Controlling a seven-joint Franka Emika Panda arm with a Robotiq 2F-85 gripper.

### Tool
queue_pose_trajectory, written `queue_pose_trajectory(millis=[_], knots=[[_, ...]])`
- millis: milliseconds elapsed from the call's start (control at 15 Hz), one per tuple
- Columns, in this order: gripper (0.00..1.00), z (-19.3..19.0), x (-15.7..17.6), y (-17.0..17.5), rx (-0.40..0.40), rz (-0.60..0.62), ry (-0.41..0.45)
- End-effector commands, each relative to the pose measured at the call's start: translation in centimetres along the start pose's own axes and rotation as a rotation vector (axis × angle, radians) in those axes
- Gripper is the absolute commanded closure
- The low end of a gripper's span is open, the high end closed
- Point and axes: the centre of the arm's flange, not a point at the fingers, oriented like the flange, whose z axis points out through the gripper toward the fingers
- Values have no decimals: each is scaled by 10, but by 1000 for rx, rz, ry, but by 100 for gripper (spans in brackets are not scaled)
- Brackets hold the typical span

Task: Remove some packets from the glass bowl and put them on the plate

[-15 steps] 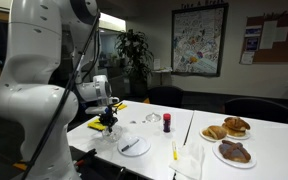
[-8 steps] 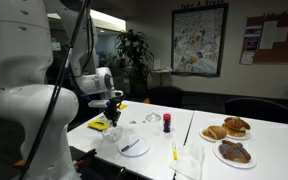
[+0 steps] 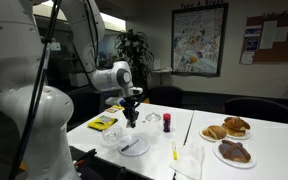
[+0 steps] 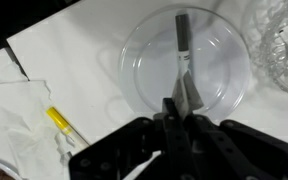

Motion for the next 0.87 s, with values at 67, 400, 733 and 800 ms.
queue_pose_trajectory(millis=[67,400,733,800], knots=[[68,22,-2,22,-41,60,-20],[40,-11,-16,12,-100,37,59],[5,-53,-21,-11,-129,-42,57],[1,-61,-24,-17,-128,-61,67]])
